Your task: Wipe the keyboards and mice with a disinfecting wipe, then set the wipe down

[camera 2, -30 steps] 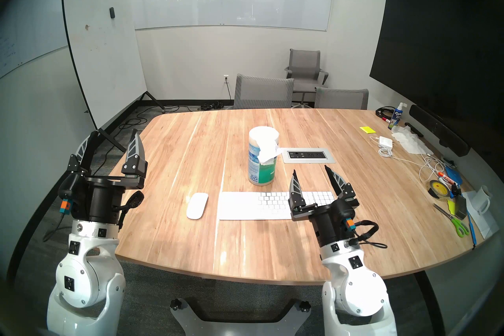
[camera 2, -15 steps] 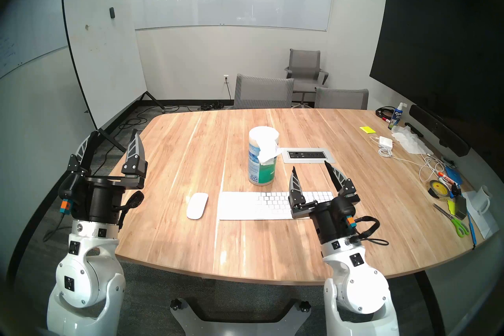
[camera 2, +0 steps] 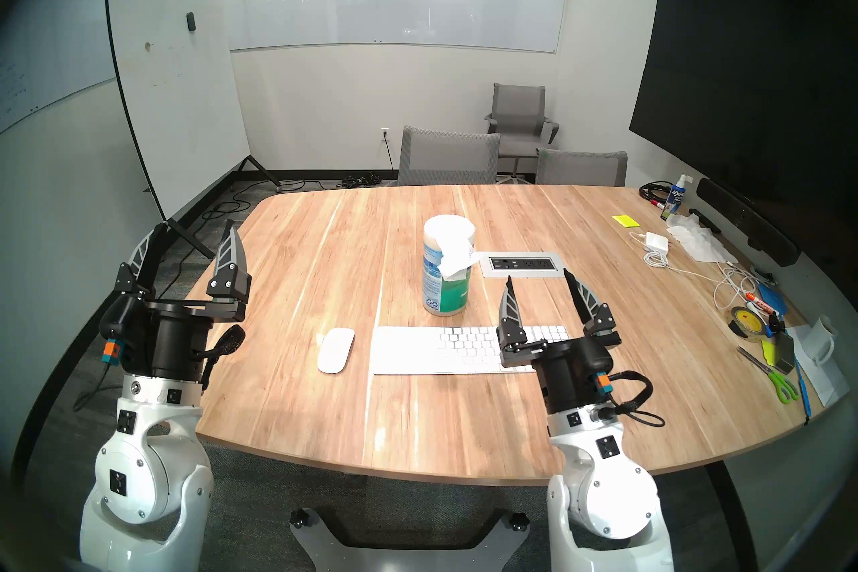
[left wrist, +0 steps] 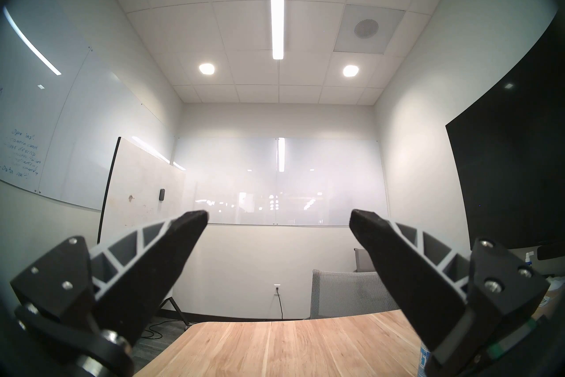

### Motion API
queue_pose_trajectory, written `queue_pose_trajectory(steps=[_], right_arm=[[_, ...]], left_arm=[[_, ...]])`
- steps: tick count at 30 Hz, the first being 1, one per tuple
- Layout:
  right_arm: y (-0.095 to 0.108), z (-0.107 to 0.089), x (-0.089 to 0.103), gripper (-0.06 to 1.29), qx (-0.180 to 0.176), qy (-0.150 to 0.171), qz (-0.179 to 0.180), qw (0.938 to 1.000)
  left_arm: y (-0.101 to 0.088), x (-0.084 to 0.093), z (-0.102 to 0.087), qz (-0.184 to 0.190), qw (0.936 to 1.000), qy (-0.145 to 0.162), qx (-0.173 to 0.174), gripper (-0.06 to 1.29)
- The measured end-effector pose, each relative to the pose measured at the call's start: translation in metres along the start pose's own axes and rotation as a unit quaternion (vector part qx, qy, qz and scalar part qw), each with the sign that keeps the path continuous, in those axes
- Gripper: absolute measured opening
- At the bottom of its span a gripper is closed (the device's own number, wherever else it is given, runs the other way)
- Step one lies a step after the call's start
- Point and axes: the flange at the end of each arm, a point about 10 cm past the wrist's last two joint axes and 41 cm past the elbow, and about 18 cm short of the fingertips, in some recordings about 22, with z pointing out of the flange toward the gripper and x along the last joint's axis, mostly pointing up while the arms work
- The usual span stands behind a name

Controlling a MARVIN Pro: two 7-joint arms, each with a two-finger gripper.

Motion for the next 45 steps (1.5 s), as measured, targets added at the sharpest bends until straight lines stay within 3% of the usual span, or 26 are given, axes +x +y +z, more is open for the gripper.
queue_pose_trajectory(steps=[7,15,21,26,37,45], right_arm=[[-0.004,0.001,0.002,1.23,-0.002,0.015,0.006,0.9999],[-0.036,0.033,0.053,1.23,0.051,0.106,0.019,0.9928],[-0.06,0.053,0.089,1.23,0.083,0.138,0.023,0.9867],[-0.072,0.066,0.095,1.23,0.086,0.119,0.017,0.9891],[-0.078,0.094,0.051,1.23,0.052,0.022,-0.031,0.9979],[-0.075,0.113,0.036,1.23,0.027,0.0,-0.059,0.9979]], left_arm=[[0.0,-0.001,0.0,0.0,1.0,-0.001,0.0,1.27],[0.0,-0.002,0.0,0.001,1.0,-0.002,0.0,1.27],[0.0,-0.003,0.0,0.001,1.0,-0.001,0.0,1.27],[0.0,-0.002,0.001,0.001,1.0,-0.001,0.0,1.27],[0.0,-0.002,0.001,0.001,1.0,0.0,0.0,1.27],[0.0,-0.002,0.001,0.001,1.0,0.001,0.0,1.27]])
